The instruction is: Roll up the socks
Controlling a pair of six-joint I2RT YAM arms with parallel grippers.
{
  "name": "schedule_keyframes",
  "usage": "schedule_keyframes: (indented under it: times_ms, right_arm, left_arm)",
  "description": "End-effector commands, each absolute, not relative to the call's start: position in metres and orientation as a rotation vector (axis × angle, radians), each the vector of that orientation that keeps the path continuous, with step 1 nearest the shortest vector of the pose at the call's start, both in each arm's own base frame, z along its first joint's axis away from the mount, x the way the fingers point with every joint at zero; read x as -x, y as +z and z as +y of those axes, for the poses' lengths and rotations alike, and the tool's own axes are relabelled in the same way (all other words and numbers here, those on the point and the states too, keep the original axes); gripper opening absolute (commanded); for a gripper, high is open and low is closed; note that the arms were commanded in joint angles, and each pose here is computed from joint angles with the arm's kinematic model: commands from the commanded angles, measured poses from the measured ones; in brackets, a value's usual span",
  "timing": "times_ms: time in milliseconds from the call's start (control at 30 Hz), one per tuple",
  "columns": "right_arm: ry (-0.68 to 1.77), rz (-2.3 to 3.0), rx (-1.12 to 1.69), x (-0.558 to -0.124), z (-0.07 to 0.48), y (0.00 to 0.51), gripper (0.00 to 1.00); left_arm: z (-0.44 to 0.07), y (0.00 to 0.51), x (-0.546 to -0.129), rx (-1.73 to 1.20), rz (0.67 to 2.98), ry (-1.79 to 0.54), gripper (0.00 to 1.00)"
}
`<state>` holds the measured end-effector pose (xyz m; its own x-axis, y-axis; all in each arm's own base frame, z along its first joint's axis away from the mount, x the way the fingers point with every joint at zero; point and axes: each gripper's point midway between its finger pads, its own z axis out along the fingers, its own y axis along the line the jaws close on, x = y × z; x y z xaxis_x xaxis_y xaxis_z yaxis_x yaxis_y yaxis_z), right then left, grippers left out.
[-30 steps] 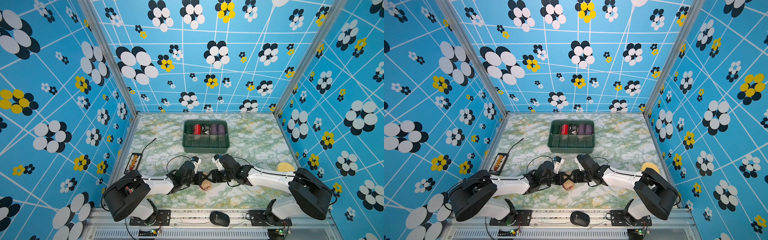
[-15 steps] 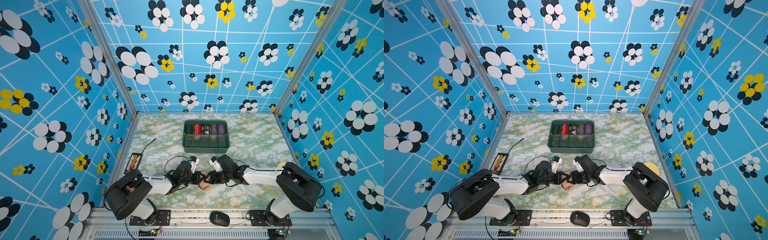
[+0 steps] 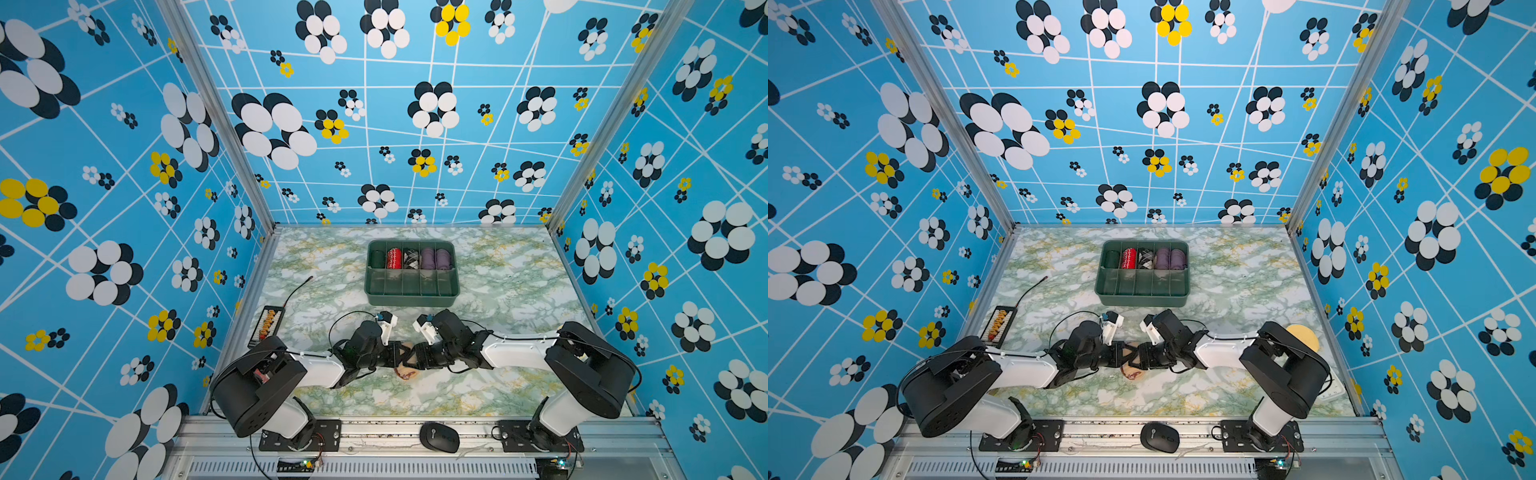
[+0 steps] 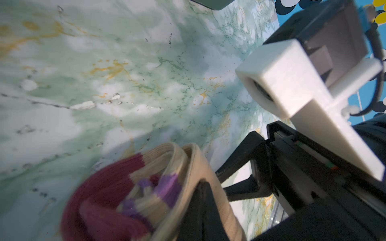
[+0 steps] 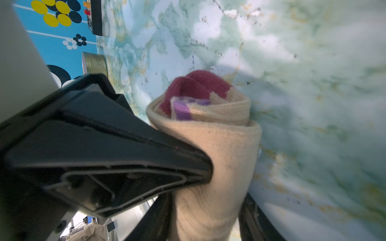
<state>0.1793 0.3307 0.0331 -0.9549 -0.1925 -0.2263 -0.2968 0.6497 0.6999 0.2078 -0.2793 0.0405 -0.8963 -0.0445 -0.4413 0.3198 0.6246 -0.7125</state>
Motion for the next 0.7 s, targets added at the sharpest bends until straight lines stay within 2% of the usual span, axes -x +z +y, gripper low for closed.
schedule_keyframes:
  times_ms: [0, 233, 400, 533, 667]
  right_arm:
    - [1.145, 2.792, 0.417, -0.173, 0.336, 0.018, 0.53]
    - [1.099, 2.82, 0.413, -0.172, 0.337, 0.007, 0.45]
    - [1.011, 2.815, 0.425, -0.175, 0.335, 0.006, 0.17]
    - [0.823, 2.806, 0.497, -0.177, 0.329, 0.011, 0.0]
    - [0.569, 2.803, 0.594, -0.177, 0.318, 0.016, 0.0]
  left_arm:
    - [-0.239, -0.026, -0.171, -0.158, 2.737, -0.956, 0.0]
    - [-0.239, -0.024, -0.172, -0.157, 2.731, -0.96, 0.0]
    - [-0.24, -0.021, -0.173, -0.153, 2.722, -0.969, 0.0]
    - [-0.241, -0.012, -0.176, -0.156, 2.71, -0.971, 0.0]
    - [-0.24, -0.001, -0.181, -0.154, 2.693, -0.954, 0.0]
